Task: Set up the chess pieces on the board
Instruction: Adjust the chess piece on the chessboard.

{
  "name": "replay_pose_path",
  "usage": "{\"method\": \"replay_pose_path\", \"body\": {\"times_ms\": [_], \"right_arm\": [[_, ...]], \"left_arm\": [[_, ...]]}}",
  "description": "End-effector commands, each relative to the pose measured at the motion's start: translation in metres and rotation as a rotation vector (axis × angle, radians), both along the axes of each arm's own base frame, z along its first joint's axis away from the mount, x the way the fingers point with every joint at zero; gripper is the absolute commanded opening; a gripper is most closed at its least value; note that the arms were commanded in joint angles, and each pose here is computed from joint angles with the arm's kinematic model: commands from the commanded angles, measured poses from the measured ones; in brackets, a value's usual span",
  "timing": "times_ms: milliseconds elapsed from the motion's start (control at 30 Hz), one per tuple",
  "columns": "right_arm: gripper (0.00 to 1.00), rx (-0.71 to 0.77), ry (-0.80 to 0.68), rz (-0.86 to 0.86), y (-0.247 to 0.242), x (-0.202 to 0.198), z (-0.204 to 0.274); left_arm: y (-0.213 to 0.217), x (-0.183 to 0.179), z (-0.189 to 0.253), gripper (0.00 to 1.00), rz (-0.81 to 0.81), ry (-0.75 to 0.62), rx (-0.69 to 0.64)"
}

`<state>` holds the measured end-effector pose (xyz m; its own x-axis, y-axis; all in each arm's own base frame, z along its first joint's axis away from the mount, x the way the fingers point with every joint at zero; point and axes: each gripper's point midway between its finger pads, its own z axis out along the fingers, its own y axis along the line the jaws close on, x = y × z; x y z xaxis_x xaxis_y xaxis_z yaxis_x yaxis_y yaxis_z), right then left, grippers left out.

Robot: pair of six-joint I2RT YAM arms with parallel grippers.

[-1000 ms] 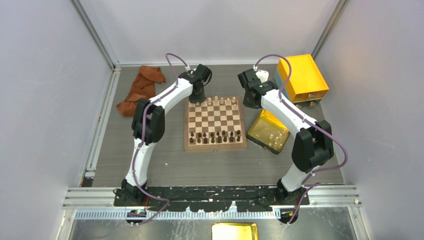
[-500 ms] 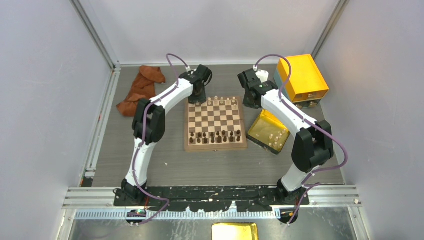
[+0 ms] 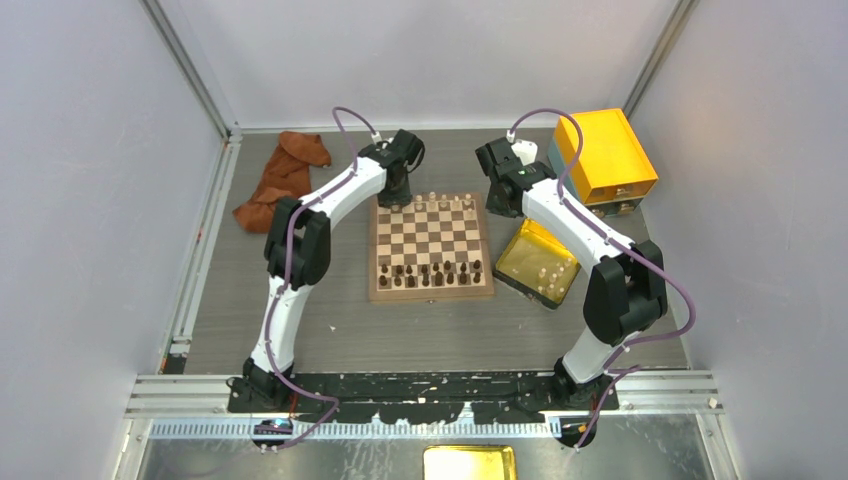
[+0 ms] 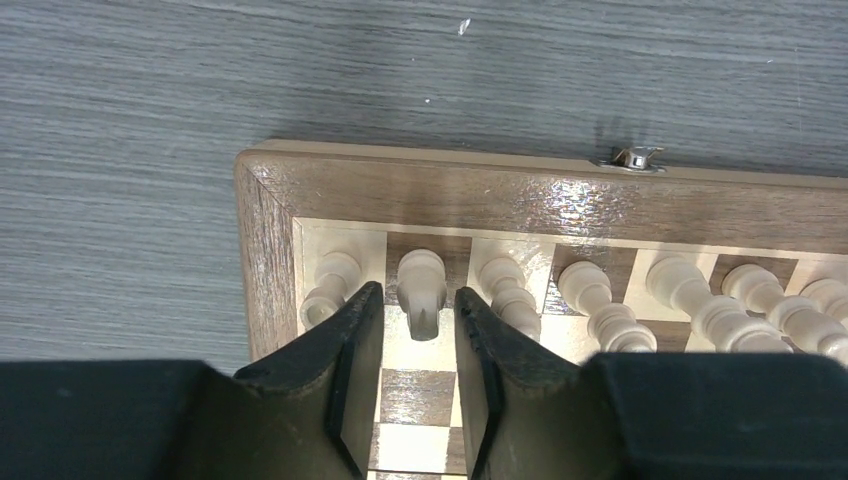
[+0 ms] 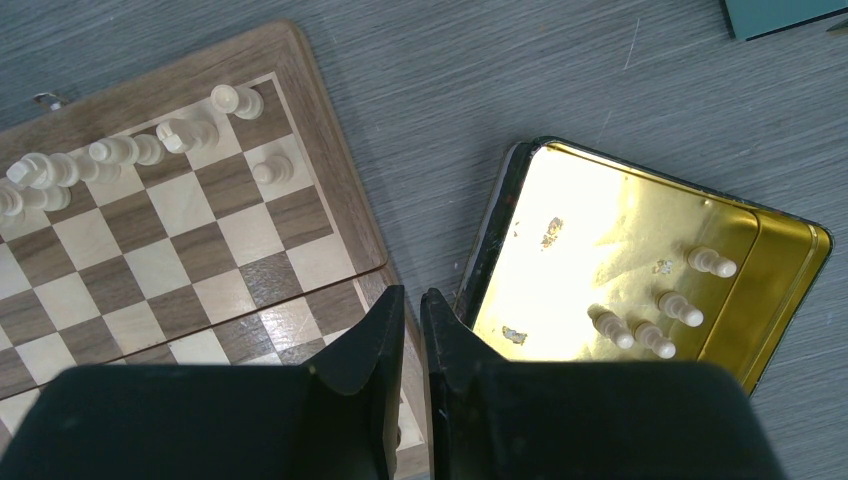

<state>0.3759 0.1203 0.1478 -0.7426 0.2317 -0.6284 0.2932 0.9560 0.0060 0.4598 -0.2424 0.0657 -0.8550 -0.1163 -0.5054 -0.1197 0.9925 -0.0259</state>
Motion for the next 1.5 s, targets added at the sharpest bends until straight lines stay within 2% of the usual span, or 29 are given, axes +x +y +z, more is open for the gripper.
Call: {"method": "replay_pose_path", "body": {"times_ms": [0, 133, 300, 1467], "right_arm": [[0.18, 0.003, -0.069, -0.016, 0.0, 0.015, 0.019], [0.17, 0.003, -0.071, -0.015, 0.0, 0.015, 0.019], [0.17, 0.004, -0.071, -0.016, 0.0, 0.015, 0.019], [0.17, 0.011, -0.079, -0.016, -0.001, 0.012, 0.023]], "left_arm": [[0.001, 0.015, 0.031, 0.32, 0.008, -0.087, -0.012], [0.0, 0.017, 0.037, 0.27, 0.01, -0.099, -0.015], [0.0, 0.019, 0.043, 0.25, 0.01, -0.115, -0.019], [-0.001, 0.022, 0.059, 0.28, -0.017, -0.151, -0.019]]}}
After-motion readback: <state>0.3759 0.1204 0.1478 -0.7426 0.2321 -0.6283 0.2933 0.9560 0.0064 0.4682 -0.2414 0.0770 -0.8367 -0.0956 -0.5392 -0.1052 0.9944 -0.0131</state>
